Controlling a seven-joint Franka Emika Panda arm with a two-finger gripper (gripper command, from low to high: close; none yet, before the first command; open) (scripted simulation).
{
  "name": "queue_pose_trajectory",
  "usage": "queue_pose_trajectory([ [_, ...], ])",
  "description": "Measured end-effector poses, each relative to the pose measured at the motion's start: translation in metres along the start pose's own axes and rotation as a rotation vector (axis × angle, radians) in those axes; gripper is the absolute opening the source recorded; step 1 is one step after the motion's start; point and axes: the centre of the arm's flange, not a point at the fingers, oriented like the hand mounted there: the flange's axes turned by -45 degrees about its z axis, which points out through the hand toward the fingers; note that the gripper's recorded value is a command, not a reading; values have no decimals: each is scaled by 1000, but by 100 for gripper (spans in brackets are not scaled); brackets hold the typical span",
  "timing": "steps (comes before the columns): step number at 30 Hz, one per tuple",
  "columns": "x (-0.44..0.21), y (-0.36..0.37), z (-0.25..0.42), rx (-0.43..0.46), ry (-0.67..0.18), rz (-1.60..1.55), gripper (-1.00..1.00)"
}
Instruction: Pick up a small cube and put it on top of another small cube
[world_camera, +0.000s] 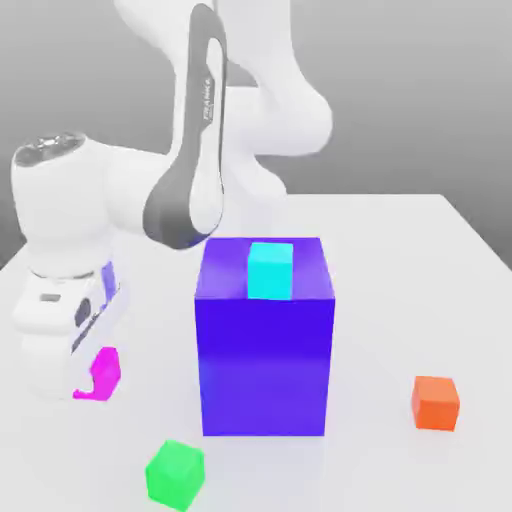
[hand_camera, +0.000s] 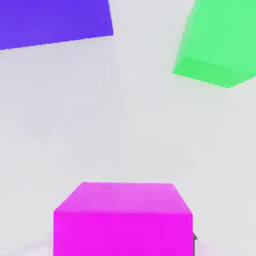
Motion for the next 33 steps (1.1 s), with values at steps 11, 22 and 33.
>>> queue_pose_trajectory([
  [11, 33, 31, -9, 0, -3, -591, -100],
  [22, 69, 58, -19, 1, -9, -1179, -100],
  [33, 94, 77, -3, -4, -18, -1596, -100],
])
